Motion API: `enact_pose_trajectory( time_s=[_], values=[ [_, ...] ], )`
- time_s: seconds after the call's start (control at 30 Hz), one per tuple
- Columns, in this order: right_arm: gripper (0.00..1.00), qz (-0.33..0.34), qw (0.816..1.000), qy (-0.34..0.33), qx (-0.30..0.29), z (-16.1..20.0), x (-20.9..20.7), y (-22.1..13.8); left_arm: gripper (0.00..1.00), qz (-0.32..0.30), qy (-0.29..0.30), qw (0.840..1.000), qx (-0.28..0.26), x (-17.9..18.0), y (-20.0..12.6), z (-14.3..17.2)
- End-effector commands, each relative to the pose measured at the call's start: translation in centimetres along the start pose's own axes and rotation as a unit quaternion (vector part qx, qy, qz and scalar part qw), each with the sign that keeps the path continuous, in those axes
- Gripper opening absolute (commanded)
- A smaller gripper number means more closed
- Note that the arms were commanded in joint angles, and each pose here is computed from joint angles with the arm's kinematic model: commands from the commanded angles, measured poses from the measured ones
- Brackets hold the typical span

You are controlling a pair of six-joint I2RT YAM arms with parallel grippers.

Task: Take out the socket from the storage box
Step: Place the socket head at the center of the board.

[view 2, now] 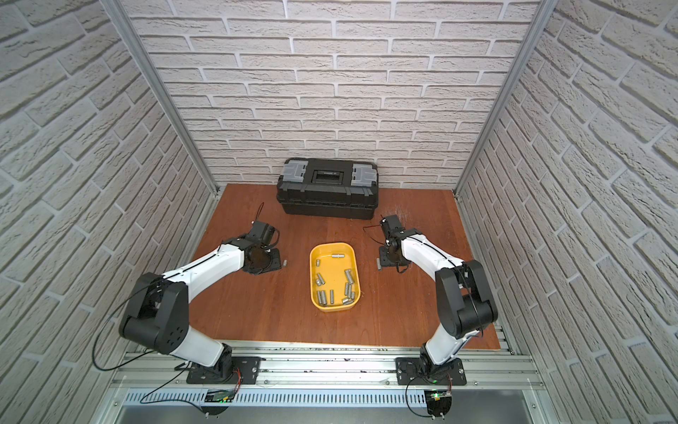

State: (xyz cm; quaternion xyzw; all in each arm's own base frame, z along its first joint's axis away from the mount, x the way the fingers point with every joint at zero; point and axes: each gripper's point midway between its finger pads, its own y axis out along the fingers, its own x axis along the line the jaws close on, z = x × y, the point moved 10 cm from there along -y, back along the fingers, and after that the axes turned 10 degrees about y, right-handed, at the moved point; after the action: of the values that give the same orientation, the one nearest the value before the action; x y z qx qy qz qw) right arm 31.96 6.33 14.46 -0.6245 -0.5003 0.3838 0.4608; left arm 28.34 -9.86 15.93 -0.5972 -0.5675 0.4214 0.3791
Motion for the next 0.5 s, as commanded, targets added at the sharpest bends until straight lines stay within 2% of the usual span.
enact_pose_trajectory(
  time_s=[0.0, 0.23, 0.47],
  values=[
    [0.37, -0.015, 1.000, -0.002, -0.006, -0.9, 0.4, 1.3, 0.51, 0.005, 0.005, 1.000, -0.006, -0.1, -0.2, 0.2],
    [0.39, -0.018, 1.000, 0.004, 0.017, -1.3, 0.9, 3.4, 0.51, 0.006, 0.006, 1.000, -0.006, -0.2, -0.3, 0.3],
    [0.47, -0.020, 1.000, 0.005, 0.020, -1.2, 0.9, 3.5, 0.52, 0.006, 0.007, 1.000, -0.006, -0.3, -0.2, 0.3]
  ],
)
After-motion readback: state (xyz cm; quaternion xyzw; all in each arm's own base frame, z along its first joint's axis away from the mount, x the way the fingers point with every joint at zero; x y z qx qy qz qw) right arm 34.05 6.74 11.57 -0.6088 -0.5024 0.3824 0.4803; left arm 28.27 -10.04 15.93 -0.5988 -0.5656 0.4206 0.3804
